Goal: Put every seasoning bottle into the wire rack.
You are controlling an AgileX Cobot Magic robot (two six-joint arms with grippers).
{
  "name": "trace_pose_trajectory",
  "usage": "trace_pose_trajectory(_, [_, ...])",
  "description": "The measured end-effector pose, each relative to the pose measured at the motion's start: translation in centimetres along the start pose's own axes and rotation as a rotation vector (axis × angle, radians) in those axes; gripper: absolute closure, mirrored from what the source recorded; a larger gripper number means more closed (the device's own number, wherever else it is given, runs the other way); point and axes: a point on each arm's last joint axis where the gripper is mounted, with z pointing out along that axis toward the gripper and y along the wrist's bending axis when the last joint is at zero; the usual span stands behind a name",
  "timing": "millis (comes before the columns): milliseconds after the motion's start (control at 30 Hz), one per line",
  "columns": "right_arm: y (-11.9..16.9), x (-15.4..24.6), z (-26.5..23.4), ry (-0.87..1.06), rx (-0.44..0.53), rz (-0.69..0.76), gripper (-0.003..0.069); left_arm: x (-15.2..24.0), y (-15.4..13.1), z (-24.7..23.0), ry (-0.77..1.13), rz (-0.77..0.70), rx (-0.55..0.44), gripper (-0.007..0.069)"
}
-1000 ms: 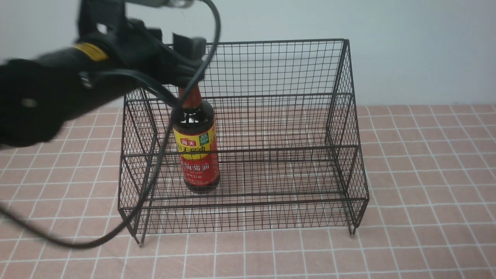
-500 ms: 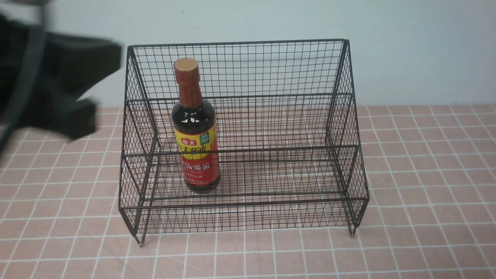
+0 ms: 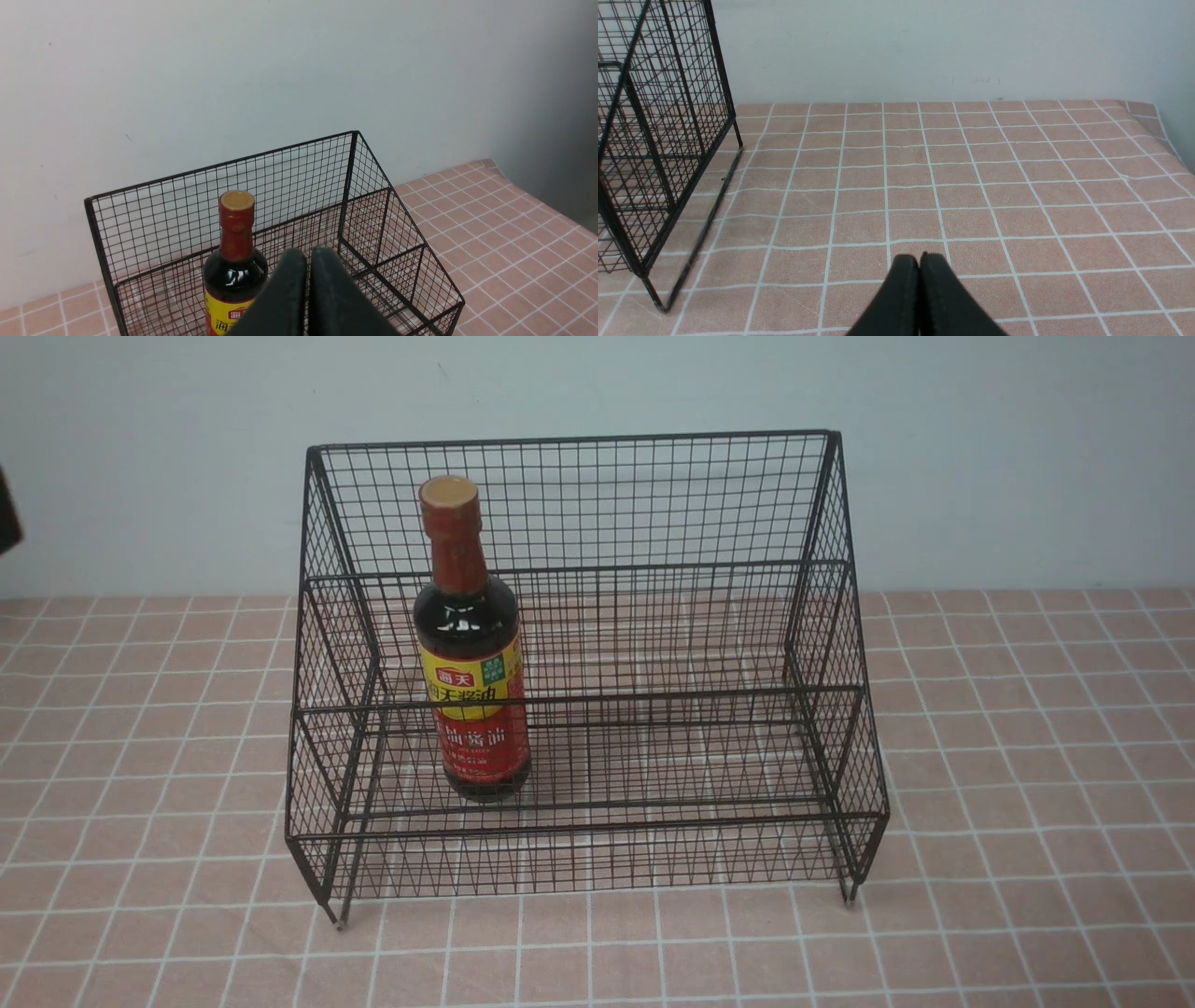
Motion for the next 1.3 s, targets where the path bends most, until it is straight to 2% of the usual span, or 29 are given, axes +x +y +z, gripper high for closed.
trace_pose_trajectory(467, [0.0, 0.0, 0.0, 0.0, 0.0, 0.0, 0.0673, -0.1, 0.1, -0.2, -0.011, 0.052, -0.017, 0.0632])
trace_pose_trajectory(633, [0.0, 0.0, 0.0, 0.0, 0.0, 0.0, 0.0673, 0.7, 0.7, -0.6, 0.0, 0.118, -0.087, 0.0632])
trace_pose_trajectory(800, [0.0, 0.0, 0.0, 0.0, 0.0, 0.0, 0.0673, 4.5, 1.5, -1.4, -0.027, 0.107, -0.188, 0.0632])
trace_pose_trajectory(867, [0.0, 0.0, 0.0, 0.0, 0.0, 0.0, 0.0673, 9.1, 2.1, -1.5, -0.031, 0.09, -0.256, 0.0632])
trace_pose_trajectory(1000, [0.0, 0.0, 0.0, 0.0, 0.0, 0.0, 0.0673, 14.0, 2.7, -1.2, -0.003, 0.065, -0.315, 0.0632])
trace_pose_trajectory(1100, [0.0, 0.0, 0.0, 0.0, 0.0, 0.0, 0.0673, 19.7, 3.3, -0.9, 0.039, 0.049, -0.377, 0.0632])
trace_pose_trajectory(1267, [0.0, 0.0, 0.0, 0.0, 0.0, 0.0, 0.0673, 26.1, 4.0, 0.1, 0.161, 0.033, -0.397, 0.0632])
trace_pose_trajectory(1300, [0.0, 0.0, 0.0, 0.0, 0.0, 0.0, 0.0673, 26.1, 4.0, 0.1, 0.161, 0.033, -0.396, 0.0632])
